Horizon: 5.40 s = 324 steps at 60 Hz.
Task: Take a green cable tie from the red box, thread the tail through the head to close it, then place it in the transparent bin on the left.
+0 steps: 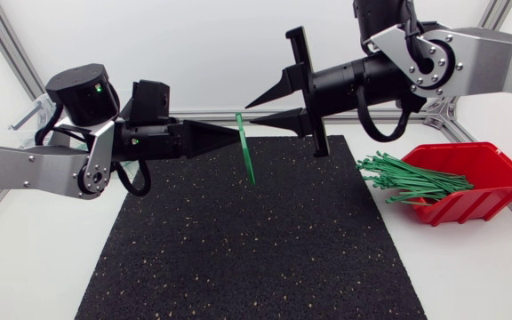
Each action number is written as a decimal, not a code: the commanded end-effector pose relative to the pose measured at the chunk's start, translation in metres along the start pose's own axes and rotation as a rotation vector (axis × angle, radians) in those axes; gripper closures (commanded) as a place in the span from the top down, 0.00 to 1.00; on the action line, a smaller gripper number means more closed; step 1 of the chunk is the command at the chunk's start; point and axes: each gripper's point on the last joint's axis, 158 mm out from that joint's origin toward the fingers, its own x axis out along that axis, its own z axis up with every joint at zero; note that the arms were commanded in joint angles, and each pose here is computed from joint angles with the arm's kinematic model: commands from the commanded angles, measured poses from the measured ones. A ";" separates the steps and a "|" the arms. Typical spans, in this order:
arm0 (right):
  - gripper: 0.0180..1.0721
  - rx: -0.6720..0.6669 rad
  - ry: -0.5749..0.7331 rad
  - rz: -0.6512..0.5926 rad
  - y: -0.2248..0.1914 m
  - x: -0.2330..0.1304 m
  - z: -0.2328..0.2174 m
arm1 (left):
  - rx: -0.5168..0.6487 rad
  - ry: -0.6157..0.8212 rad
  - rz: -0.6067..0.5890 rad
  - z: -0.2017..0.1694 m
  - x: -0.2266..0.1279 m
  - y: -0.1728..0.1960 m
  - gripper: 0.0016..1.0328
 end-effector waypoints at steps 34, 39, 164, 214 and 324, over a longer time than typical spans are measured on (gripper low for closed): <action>0.23 -0.017 0.050 -0.037 -0.007 0.022 -0.018 | 0.038 -0.004 -0.017 0.005 0.002 -0.009 0.03; 0.12 -0.025 0.039 -0.037 -0.007 0.021 -0.014 | 0.042 -0.005 -0.018 0.006 0.002 -0.011 0.03; 0.06 0.039 -0.122 -0.294 -0.097 0.040 0.055 | 0.136 -0.051 -0.042 0.030 -0.013 -0.066 0.03; 0.44 -0.160 -0.105 -0.161 -0.038 0.002 0.042 | 0.103 0.018 -0.009 -0.015 -0.015 0.005 0.03; 0.18 -0.227 0.016 -0.174 -0.025 0.038 0.002 | 0.102 0.031 -0.013 -0.024 -0.011 0.015 0.03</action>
